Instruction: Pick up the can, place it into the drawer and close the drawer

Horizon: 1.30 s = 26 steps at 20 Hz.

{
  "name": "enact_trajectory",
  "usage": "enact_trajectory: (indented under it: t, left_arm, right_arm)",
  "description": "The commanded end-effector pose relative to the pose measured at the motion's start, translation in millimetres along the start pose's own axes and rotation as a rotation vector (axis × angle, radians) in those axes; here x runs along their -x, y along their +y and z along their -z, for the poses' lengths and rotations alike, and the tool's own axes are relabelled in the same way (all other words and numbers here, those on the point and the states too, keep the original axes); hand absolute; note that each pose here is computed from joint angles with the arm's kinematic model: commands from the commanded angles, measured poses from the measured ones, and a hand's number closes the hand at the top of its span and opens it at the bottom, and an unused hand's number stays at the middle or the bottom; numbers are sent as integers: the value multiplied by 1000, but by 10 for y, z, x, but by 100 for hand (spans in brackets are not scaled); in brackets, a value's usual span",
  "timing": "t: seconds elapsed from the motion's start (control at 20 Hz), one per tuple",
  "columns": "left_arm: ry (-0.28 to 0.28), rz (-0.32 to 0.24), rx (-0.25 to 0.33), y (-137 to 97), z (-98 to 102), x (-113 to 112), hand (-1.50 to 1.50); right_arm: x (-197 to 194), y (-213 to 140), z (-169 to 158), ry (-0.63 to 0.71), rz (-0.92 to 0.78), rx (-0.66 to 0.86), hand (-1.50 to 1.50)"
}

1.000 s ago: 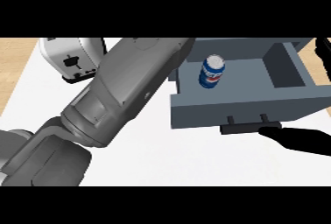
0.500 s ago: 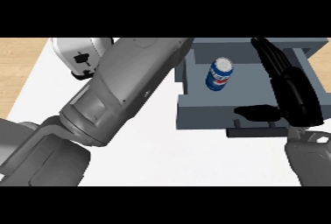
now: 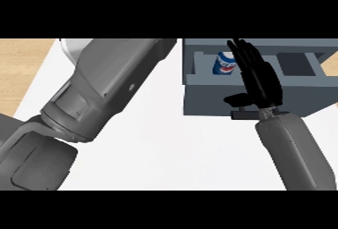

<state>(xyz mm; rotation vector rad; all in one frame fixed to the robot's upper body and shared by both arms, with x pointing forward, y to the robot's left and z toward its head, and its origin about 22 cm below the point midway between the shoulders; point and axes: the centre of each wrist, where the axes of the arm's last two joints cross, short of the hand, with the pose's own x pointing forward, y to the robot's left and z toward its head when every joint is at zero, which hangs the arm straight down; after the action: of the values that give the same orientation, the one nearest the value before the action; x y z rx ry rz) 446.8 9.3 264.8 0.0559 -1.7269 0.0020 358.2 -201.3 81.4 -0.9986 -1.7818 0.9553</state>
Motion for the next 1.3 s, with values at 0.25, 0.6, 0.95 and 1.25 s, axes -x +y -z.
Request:
enact_trajectory:
  t: [0.25,0.6,0.95,1.25]
  left_arm:
    - [19,13,-19,305,57,164,-150]
    - [24,24,-15,491,80,46,-150]
    - [28,9,-13,735,66,89,-150]
    - [38,27,1,838,23,99,-150]
  right_arm:
    - [160,346,380,60,-109,90,-150]
    - [160,329,697,69,-145,177,-150]
    - [48,228,956,68,-178,251,-150]
    - [67,-45,1162,63,-147,259,-150]
